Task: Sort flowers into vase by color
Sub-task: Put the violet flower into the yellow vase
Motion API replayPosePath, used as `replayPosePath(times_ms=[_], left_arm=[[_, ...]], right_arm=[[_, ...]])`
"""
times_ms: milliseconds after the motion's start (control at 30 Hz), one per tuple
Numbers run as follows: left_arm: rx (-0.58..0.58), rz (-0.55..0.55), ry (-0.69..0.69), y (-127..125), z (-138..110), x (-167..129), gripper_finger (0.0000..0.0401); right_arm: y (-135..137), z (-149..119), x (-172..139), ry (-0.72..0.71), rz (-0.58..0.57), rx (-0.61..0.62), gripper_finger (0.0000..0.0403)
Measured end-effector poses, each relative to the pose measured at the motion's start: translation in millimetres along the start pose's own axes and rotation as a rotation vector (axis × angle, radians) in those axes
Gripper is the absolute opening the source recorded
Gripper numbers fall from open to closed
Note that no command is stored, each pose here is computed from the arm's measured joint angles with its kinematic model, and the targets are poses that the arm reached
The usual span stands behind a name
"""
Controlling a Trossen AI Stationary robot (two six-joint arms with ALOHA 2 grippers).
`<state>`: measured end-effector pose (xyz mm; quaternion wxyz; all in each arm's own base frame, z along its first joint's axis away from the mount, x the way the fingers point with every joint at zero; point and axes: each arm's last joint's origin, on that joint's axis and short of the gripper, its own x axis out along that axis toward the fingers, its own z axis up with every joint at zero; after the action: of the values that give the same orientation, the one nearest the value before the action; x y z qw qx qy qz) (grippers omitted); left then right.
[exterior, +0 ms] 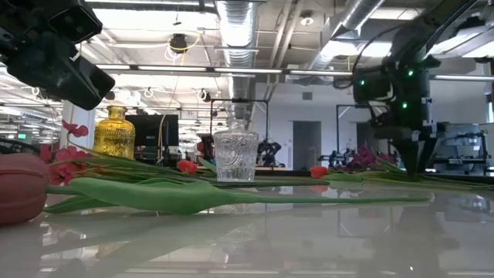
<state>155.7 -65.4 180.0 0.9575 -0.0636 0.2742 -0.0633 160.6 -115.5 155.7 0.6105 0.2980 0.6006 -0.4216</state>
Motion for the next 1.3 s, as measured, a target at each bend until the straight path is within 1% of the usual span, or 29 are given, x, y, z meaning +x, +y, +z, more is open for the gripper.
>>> replayPosePath(times_ms=[100, 200, 300, 433, 500, 600, 700, 800, 867, 933, 1033, 1100, 1200, 1300], left_arm=[[0.001, 0.001, 0.004, 0, 0, 0, 0.0014], [0.003, 0.003, 0.01, 0, -1, 0, 0.0014], [0.005, 0.007, 0.018, 1, -2, 0, 0.0014], [0.006, 0.008, 0.02, 1, -2, 0, 0.0014], [0.014, 0.008, 0.02, 1, -2, 0, 0.0014], [0.04, 0.008, 0.019, 1, -2, 0, 0.0014], [0.076, 0.013, 0.01, 0, 2, -1, 0.0014], [0.115, 0.011, -0.014, 0, 6, -4, 0.0014], [0.142, 0.031, -0.033, 1, 7, -7, 0.0014], [0.166, 0.068, -0.061, 2, 9, -11, 0.0014], [0.175, 0.145, -0.092, 6, 10, -19, 0.0014], [0.166, 0.175, -0.128, 8, 9, -24, 0.0014], [0.162, 0.175, -0.179, 10, 4, -34, 0.0014], [0.163, 0.158, -0.255, 12, 4, -45, 0.0014]], right_arm=[[4, 6, 12, 0.045, 0.025, -0.018, 0.0178], [6, 9, 20, 0.067, 0.015, -0.033, 0.0172], [8, 9, 21, 0.071, 0.0, -0.037, 0.0142], [8, 8, 10, 0.015, -0.051, 0.017, 0.007], [5, 9, -1, -0.045, -0.047, 0.054, 0.0036], [2, 6, -19, -0.123, -0.005, 0.105, 0.0034], [2, 1, -44, -0.219, 0.065, 0.131, 0.0034], [2, -6, -78, -0.362, 0.173, 0.138, 0.0034], [6, -11, -103, -0.491, 0.282, 0.131, 0.0034], [12, -17, -129, -0.669, 0.404, 0.119, 0.0034], [26, -24, -167, -0.992, 0.607, 0.086, 0.0034], [41, -29, -186, -1.191, 0.726, 0.057, 0.0036], [73, -34, -200, -1.433, 0.878, -0.018, 0.0039], [111, -33, -197, -1.569, 0.95, -0.069, 0.0039]])
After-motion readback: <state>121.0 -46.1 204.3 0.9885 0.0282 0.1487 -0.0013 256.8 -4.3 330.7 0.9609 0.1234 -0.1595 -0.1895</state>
